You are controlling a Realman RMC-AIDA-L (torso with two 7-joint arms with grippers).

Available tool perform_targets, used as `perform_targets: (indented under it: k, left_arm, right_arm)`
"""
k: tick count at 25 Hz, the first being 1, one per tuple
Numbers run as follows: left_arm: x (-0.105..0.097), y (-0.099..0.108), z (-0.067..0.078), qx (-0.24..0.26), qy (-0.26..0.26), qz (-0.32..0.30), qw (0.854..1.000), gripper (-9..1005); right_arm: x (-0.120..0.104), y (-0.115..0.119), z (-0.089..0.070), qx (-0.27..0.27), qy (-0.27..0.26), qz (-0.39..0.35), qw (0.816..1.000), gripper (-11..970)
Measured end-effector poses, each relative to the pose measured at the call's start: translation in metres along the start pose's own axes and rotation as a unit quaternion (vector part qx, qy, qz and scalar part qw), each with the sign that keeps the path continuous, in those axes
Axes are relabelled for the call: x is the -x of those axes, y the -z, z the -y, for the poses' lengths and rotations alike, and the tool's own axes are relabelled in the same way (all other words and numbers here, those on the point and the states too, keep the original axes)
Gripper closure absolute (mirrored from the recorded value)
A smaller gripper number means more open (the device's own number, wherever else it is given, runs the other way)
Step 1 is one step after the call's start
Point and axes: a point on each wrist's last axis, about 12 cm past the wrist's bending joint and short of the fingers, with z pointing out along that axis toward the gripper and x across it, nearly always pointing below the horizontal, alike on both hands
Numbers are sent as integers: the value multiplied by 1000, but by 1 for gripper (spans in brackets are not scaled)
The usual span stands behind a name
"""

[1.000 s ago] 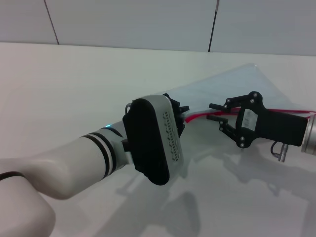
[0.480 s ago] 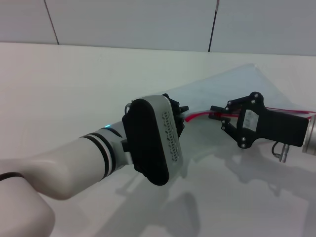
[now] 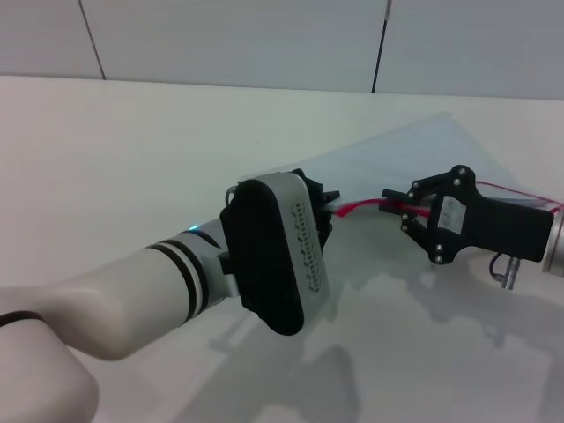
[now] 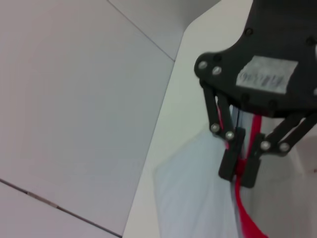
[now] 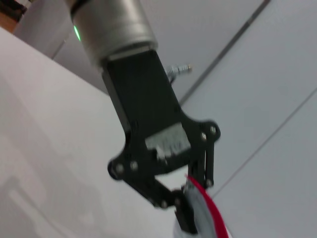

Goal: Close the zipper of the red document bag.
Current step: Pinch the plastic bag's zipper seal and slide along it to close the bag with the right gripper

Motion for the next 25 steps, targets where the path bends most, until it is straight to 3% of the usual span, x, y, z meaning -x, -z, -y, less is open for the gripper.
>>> perform_targets:
  k: [25]
  left_arm:
    - [22,28,13,-11,-23,42,999,963]
  right_arm:
    - [-31,28,13,-85,-13,-119,989,848]
